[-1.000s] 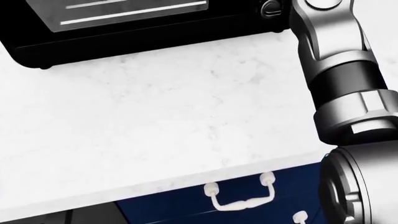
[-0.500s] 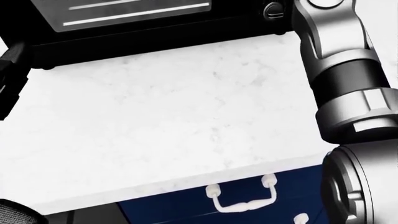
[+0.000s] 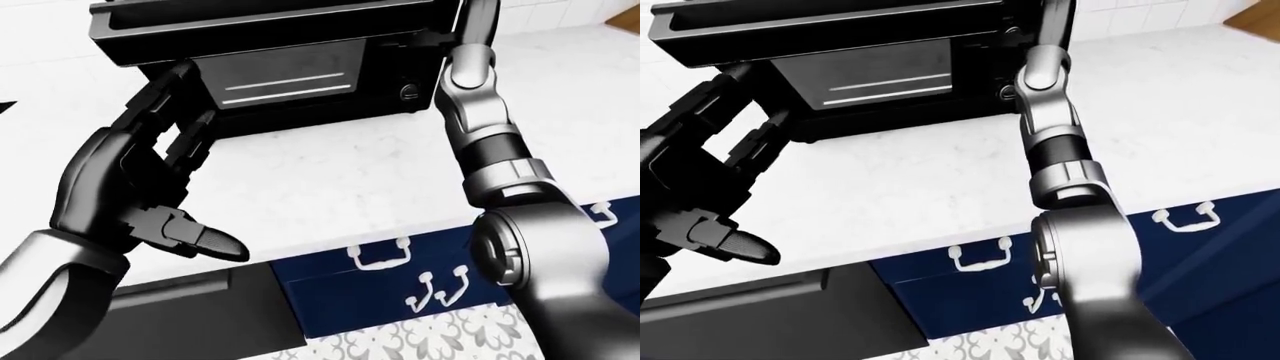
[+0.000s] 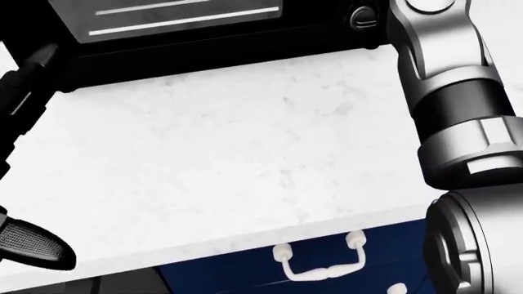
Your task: Close the toaster oven door.
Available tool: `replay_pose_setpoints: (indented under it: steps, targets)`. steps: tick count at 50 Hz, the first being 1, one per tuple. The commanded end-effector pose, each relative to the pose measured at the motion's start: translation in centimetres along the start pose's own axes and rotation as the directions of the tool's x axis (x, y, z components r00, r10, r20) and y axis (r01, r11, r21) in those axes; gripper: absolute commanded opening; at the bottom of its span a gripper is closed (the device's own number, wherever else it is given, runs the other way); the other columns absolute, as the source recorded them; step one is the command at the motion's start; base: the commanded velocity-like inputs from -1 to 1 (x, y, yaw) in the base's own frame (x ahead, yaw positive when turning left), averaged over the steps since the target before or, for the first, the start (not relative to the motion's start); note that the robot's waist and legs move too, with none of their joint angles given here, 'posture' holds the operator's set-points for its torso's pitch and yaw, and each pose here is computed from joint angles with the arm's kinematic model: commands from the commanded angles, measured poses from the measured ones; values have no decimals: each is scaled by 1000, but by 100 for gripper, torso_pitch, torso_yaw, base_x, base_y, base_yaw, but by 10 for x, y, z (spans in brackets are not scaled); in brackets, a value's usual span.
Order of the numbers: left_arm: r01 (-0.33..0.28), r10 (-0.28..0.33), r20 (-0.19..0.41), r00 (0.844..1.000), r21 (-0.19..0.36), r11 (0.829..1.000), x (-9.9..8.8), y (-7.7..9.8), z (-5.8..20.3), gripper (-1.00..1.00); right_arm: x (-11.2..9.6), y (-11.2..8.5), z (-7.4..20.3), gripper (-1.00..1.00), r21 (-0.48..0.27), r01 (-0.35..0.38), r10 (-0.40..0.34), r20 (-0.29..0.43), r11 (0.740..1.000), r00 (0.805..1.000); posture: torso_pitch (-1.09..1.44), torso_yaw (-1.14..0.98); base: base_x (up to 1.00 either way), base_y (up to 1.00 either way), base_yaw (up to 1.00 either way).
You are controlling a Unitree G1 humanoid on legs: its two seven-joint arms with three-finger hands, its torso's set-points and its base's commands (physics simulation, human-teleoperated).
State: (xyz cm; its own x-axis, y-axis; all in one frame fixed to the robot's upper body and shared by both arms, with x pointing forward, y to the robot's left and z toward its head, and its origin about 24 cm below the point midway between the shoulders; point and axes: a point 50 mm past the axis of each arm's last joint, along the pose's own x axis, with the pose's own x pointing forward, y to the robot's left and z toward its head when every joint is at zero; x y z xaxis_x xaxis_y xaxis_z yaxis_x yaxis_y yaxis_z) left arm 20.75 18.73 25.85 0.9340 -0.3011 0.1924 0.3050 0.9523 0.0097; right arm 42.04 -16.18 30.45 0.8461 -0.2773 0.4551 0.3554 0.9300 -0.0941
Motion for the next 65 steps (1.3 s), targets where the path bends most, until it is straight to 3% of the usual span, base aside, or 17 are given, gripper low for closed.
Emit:
replay_pose_setpoints:
  steps: [1,33,40,55,65]
  targets:
    - [-4,2,54,999,25,1000,-1,0,9,100,7,-5,35,100,47,31,-37,124,998,992,0,0,0,0,0]
    - [113,-115,24,993,66,991,32,-28,-4,100,9,-8,37,100,47,41,-47,127,998,991,0,0,0,0,0]
    - [127,-129,13,992,75,989,35,-29,-10,100,9,-8,36,100,46,42,-48,126,998,991,0,0,0,0,0]
    - [119,-121,13,993,90,989,62,-20,-8,100,9,-9,36,100,44,45,-50,125,998,991,0,0,0,0,0]
    - [156,-157,-6,988,102,982,68,-25,-10,100,9,-9,37,100,41,50,-55,131,998,990,0,0,0,0,0]
